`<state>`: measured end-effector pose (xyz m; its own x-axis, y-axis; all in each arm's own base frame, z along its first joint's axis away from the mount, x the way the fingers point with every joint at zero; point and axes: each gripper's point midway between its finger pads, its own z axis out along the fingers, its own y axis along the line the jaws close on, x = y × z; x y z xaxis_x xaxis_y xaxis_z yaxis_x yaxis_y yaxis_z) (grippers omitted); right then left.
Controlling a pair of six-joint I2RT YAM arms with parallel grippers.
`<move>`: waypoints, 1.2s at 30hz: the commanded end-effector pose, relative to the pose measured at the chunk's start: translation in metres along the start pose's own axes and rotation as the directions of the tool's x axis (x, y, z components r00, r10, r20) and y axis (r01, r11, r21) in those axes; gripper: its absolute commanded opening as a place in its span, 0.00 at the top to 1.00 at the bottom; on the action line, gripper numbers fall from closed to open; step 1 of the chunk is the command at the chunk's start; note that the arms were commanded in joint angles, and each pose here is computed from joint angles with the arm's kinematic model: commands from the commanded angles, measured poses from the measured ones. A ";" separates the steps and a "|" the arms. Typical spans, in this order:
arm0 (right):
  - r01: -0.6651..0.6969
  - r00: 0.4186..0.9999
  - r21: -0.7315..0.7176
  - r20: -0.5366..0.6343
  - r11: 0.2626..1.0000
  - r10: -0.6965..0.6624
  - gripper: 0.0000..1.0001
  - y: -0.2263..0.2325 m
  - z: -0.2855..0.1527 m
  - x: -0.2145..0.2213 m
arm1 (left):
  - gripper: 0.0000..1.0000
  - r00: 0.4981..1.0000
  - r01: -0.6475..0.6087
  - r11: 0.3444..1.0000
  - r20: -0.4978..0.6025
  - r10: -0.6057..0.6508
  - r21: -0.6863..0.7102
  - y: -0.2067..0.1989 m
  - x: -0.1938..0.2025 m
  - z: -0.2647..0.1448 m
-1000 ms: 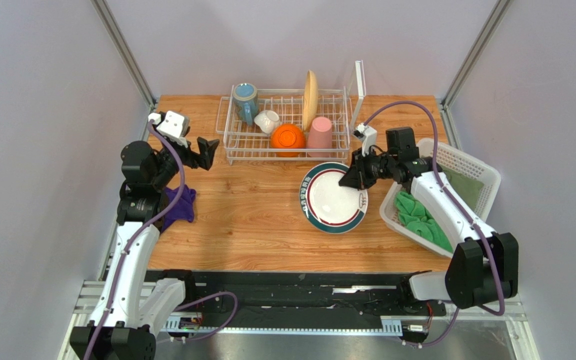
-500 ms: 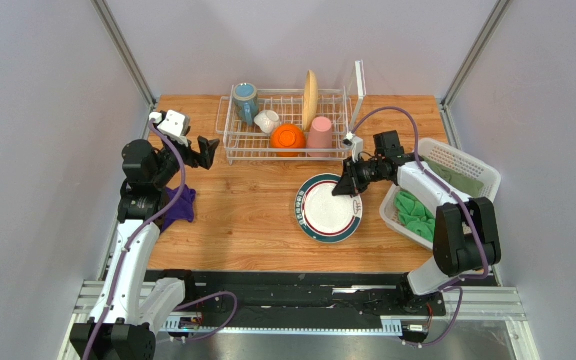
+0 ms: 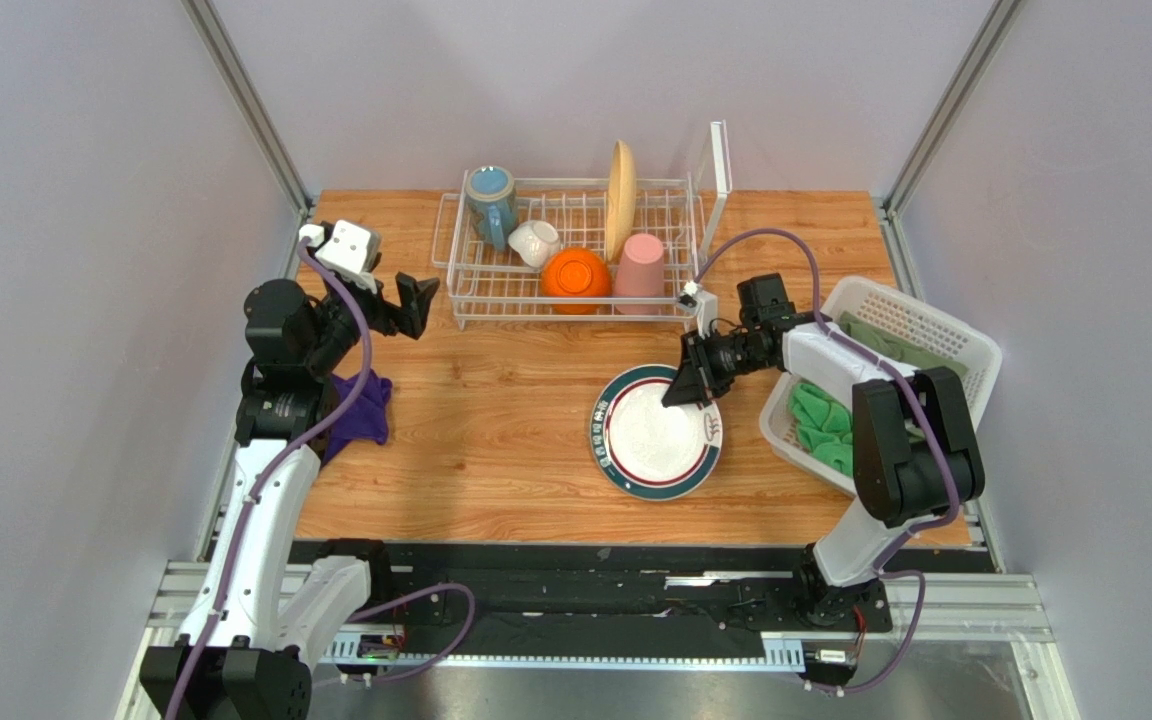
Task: Unload the mixed dishes from the dish rack
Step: Place the plate at the center of the board.
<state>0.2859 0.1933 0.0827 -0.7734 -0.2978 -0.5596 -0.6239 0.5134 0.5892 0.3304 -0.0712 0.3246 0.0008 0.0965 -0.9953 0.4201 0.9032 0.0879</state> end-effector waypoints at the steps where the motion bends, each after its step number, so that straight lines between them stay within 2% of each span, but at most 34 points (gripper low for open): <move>1: 0.027 0.999 -0.075 0.036 0.997 -0.024 1.00 0.007 0.003 -0.009 | 0.06 0.999 -0.033 0.999 0.036 0.033 0.000 0.001 -0.009 -0.001; 10: -0.008 1.000 -0.092 0.017 0.996 0.009 1.00 0.003 0.010 -0.007 | 0.06 0.999 -0.031 1.000 0.043 0.031 0.000 0.000 -0.011 -0.002; 20: 0.016 1.000 -0.033 -0.004 0.999 -0.016 1.00 -0.013 0.016 -0.013 | 0.06 0.998 -0.035 0.999 0.047 0.035 -0.003 0.001 -0.013 -0.003; 34: -0.024 0.997 -0.018 -0.075 1.000 0.023 0.71 -0.030 0.025 -0.014 | 0.05 0.999 -0.037 0.999 0.039 0.038 -0.009 0.003 -0.010 -0.002; 36: -0.029 0.996 -0.010 -0.082 1.000 0.028 0.70 -0.032 0.024 -0.012 | 0.05 0.998 -0.038 0.999 0.041 0.038 -0.007 0.002 -0.010 -0.002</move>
<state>0.3092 0.1991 0.0520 -0.8217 -0.3269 -0.4668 -0.5689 0.5180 0.6387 0.3301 -0.0705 0.3256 0.0037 0.0974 -0.9952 0.4160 0.9049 0.0901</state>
